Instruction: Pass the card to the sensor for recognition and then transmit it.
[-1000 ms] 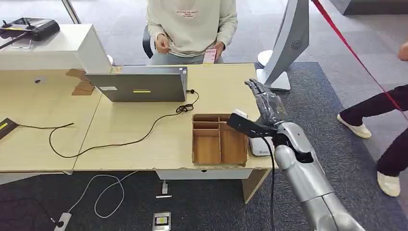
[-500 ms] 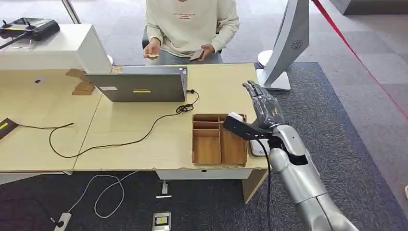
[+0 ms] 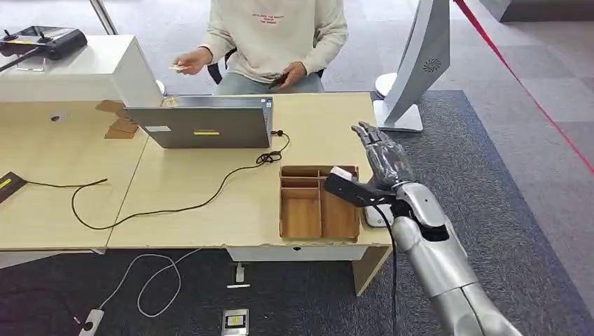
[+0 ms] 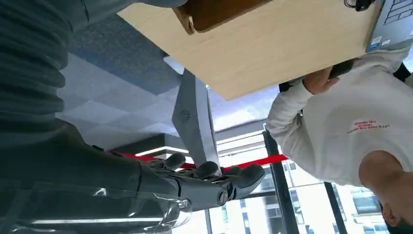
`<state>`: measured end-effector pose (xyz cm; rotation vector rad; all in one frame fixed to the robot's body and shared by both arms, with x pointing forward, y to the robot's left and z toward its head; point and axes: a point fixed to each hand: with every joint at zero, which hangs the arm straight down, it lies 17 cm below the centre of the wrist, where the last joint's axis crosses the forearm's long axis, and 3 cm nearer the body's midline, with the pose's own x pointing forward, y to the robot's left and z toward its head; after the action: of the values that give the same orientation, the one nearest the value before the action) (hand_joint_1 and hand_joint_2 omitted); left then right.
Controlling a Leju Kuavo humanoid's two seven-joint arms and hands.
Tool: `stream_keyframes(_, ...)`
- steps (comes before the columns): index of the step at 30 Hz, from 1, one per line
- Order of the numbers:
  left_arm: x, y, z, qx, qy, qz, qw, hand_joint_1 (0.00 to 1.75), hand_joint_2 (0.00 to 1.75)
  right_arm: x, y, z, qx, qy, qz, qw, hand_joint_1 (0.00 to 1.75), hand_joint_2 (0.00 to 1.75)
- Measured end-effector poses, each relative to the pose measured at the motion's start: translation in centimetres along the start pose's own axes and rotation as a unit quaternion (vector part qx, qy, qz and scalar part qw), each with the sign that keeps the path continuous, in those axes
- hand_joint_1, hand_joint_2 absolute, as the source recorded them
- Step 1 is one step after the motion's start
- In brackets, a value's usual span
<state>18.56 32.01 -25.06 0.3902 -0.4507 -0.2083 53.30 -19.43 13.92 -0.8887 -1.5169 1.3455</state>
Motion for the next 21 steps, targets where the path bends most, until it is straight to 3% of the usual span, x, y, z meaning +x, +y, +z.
stream_keyframes(8,-0.1,-0.2,0.1,-0.001,0.005,0.007,1.000,0.00,0.00,0.6,2.6,1.4,0.017,-0.001,-0.005,1.000,0.00,1.75)
stream_keyframes(21,0.0,-0.2,0.1,-0.001,0.001,0.009,1.000,0.00,0.00,2.3,3.1,1.3,0.015,-0.012,-0.020,1.000,0.00,1.75)
